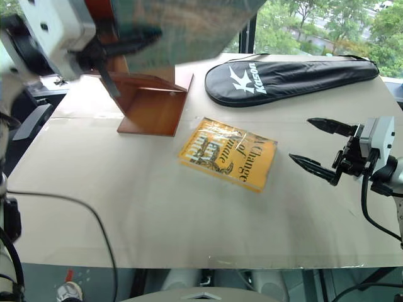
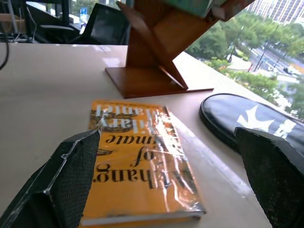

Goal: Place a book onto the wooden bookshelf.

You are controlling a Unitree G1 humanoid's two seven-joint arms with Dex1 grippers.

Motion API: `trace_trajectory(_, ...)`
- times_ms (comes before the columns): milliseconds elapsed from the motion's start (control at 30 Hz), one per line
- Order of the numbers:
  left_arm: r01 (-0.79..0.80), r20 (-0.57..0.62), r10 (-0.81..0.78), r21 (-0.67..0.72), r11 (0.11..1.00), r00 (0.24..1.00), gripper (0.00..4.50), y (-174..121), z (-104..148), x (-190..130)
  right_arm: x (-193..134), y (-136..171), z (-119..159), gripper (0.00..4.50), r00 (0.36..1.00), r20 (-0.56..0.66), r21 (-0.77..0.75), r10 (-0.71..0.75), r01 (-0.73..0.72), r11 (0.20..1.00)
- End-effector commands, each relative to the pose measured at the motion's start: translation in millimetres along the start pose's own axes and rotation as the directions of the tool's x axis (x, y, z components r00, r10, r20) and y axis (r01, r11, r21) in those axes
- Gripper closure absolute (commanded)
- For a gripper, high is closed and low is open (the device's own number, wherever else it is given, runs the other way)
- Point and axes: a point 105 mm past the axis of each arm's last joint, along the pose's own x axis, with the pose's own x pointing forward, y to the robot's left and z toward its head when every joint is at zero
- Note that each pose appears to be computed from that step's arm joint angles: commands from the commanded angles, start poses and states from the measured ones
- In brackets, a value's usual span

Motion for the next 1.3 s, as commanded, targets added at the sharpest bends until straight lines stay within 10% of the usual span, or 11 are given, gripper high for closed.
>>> trace_trajectory(33,0.026,-0.218,-0.006,0.087,0.996,0.976,4.37,17.6,-27.8,-13.9,4.9,-2.6,6.9,0.0,1.0,0.03,-0.05,-0.008,0.009,0.999)
trace_trajectory(267,0.199,-0.711,-0.101,0.055,0.978,0.696,4.37,22.0,-116.1,-63.0,14.0,-2.0,24.4,0.0,0.996,0.094,-0.102,0.009,0.0,0.995)
trace_trajectory(700,0.428,-0.73,-0.319,-0.04,0.903,0.604,4.37,-7.9,-149.4,-36.9,9.6,-1.8,53.0,0.0,0.979,0.202,-0.089,-0.011,0.029,0.996)
trace_trajectory(867,0.306,-0.548,-0.383,-0.23,0.924,0.743,1.95,-5.4,-108.7,-40.4,12.5,1.4,60.0,0.0,0.977,0.212,-0.082,0.03,-0.012,0.997)
trace_trajectory(1100,0.329,-0.095,-0.429,-0.501,0.8,0.898,1.95,-13.6,-16.5,-72.9,14.8,-4.3,57.4,0.0,0.978,0.198,-0.069,0.06,-0.047,0.997)
trace_trajectory(1300,0.387,0.195,-0.345,-0.633,0.67,0.918,1.95,-62.5,13.3,-47.3,13.8,-6.7,51.7,0.0,0.985,0.152,-0.052,0.079,-0.071,0.996)
